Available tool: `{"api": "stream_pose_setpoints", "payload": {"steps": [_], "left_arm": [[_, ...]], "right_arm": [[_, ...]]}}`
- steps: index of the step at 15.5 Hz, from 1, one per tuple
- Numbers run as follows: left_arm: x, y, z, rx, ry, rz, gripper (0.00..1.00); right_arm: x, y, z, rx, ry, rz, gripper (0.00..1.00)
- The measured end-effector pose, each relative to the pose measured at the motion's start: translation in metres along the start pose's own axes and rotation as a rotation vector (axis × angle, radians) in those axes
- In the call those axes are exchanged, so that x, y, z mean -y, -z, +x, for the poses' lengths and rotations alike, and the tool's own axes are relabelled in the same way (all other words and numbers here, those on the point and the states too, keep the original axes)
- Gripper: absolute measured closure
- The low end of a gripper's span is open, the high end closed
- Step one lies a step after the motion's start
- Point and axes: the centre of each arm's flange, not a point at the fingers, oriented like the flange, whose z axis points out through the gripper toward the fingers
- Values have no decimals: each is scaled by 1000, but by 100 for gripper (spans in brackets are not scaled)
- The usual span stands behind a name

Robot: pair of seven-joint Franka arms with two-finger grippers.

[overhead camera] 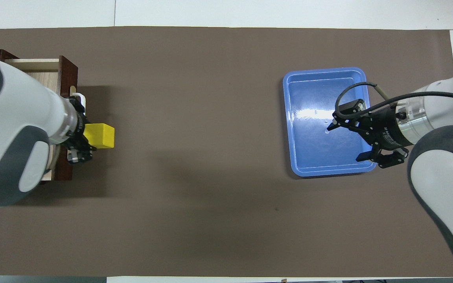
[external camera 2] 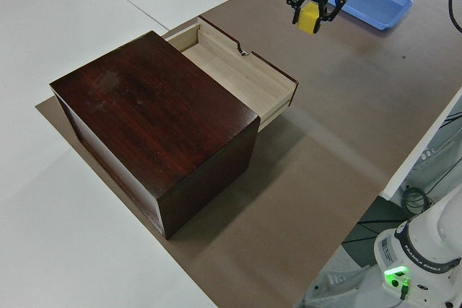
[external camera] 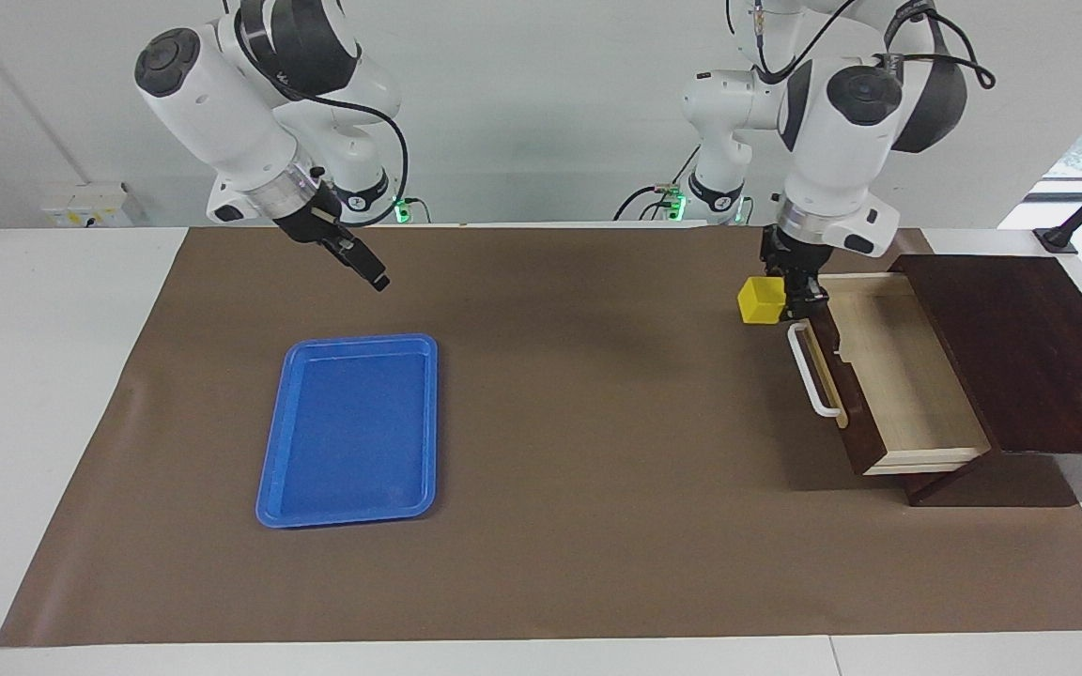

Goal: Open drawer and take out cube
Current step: 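Lift the cube with the left gripper while the right gripper approaches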

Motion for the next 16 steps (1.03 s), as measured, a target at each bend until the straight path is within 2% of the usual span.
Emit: {"api": "stream_pose_setpoints", "payload": {"steps": [2,4,7,9,12,16], "left_arm": [[24,-7,-38,15,47,-13,44],[36,-18,-62,25,71,-17,44],[31,-31,-72,46,109,-23,44],[32,-30,-77,67,118,-31,44],[40,-28,-85,77,127,-37,44],[40,-28,-86,84,131,-42,44]], "right_arm": [[15,-29,-18,25,-64,39,0],[27,-52,-25,69,-135,83,0],[35,-74,-21,154,-229,157,0],[41,-97,-32,196,-261,180,0],[45,-122,-40,257,-305,181,0],[41,-139,-42,319,-303,136,0]]}}
